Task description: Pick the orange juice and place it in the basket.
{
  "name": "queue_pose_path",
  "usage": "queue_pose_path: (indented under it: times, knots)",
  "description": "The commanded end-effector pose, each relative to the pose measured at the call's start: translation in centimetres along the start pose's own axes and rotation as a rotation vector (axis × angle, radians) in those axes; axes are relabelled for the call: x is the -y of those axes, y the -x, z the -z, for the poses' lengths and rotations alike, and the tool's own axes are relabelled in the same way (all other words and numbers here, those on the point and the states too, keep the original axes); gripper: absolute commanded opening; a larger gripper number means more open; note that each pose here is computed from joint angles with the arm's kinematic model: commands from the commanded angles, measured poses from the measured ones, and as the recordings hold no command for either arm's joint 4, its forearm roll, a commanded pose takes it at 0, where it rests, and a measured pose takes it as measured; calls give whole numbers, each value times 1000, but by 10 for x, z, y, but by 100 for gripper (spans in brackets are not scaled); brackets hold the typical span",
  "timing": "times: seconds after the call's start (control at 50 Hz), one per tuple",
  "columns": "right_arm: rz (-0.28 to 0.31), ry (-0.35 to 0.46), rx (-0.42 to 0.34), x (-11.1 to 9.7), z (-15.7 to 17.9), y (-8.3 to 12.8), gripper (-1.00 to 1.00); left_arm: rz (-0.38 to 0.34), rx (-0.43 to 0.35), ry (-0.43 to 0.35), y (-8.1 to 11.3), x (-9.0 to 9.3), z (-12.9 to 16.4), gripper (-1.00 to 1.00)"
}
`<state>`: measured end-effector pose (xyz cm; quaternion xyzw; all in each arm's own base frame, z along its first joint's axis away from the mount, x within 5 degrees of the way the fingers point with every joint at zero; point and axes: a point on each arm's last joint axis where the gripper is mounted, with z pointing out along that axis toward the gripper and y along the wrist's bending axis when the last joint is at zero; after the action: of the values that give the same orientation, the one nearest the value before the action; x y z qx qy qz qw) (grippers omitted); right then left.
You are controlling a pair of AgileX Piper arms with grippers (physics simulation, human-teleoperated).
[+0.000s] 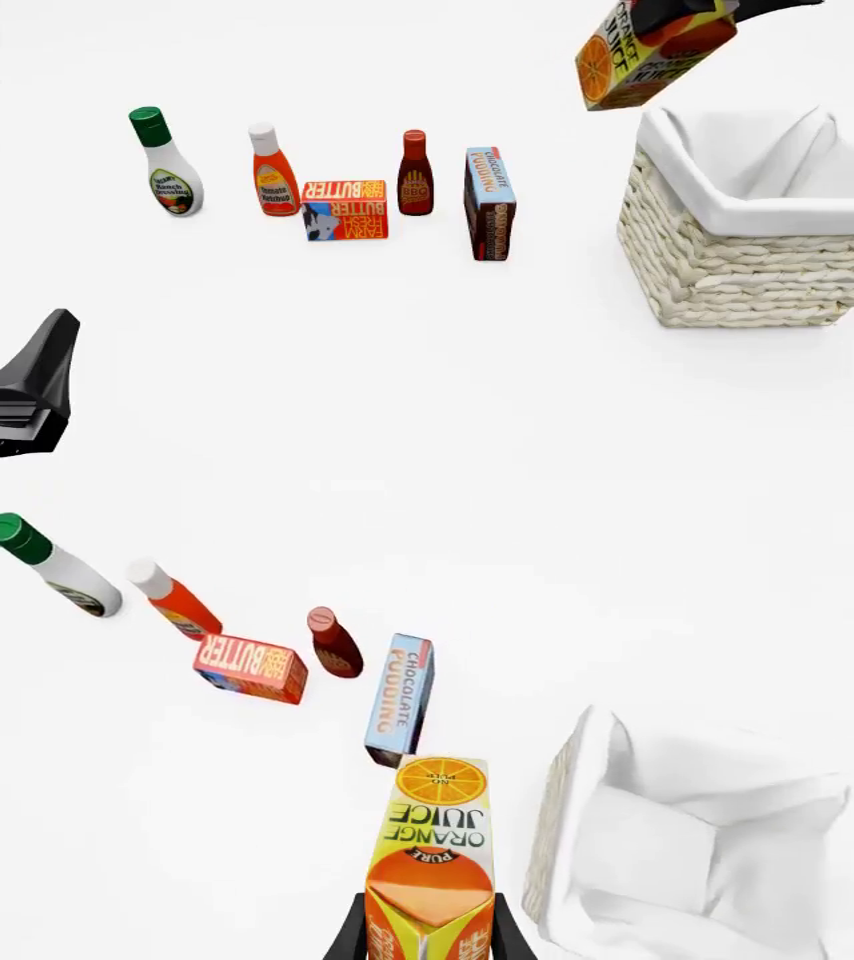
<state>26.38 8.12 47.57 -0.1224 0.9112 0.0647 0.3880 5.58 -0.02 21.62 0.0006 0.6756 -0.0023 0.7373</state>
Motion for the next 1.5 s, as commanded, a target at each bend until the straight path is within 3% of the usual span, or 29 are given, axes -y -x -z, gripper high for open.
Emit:
queue_pose_path:
  times: [0.02,0.52,0.8,1.5]
  knots:
    - [-5,-24,29,9,12,0,-100,-3,2,0,0,0,0,100]
    - [-26,-94,94,30,42,-5,-100,-3,2,0,0,0,0,100]
    - [-39,-159,91,48,52,-17,-100,-3,2,0,0,0,0,100]
    - [-85,-246,78,71,62,-31,-100,-3,2,0,0,0,0,100]
